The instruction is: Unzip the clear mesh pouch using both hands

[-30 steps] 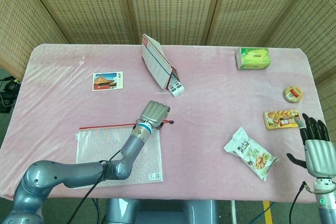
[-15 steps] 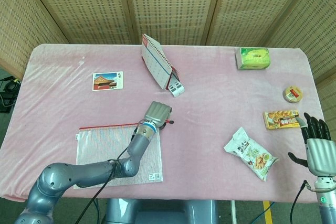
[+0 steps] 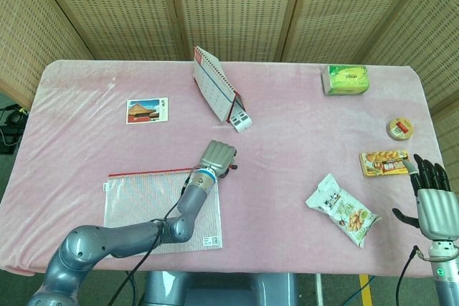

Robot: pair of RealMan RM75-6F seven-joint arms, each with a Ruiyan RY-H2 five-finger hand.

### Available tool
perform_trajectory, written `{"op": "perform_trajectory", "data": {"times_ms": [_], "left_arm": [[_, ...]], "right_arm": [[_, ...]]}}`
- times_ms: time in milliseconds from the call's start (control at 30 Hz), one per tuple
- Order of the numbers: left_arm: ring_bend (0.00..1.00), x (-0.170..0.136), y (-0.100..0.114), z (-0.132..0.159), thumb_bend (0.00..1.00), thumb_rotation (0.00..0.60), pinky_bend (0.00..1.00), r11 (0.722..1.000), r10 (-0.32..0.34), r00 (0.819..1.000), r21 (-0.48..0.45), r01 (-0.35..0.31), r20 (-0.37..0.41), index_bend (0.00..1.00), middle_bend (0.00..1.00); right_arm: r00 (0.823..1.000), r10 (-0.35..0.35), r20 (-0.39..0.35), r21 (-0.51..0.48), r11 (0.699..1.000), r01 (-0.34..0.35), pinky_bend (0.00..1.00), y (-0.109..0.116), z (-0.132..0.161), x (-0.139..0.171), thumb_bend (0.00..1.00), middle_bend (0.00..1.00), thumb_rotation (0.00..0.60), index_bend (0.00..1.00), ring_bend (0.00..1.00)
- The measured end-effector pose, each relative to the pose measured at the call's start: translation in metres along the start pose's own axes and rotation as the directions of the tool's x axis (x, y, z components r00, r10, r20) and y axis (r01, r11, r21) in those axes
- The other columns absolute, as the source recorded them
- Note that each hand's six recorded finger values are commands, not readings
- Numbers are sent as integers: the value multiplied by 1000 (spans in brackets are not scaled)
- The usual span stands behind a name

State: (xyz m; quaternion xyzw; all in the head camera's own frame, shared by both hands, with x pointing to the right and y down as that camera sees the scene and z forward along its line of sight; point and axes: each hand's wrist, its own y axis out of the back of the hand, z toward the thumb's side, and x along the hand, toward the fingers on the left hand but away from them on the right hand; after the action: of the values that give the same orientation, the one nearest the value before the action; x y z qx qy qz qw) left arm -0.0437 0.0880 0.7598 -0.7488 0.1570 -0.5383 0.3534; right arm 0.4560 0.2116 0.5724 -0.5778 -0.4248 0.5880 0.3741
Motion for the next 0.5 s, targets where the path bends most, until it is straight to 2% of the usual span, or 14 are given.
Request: {"op": "perform_trajectory", "data": {"times_ms": [300,500], "left_arm": [[929,-1,1,-1,573,600,1000,1000,3,1000,0,-3,-7,591,912],[929,-4,6,0,605,600,1000,1000,15,1000,-9,-15,1,746,915]], "right_arm": [[1000,1,-2,-4,1000,-1,0,0,0,0,0,0,600,124,0],[1000,4,-3,-5,1000,-4,0,0,0,1,0,0,600,125,0]]}}
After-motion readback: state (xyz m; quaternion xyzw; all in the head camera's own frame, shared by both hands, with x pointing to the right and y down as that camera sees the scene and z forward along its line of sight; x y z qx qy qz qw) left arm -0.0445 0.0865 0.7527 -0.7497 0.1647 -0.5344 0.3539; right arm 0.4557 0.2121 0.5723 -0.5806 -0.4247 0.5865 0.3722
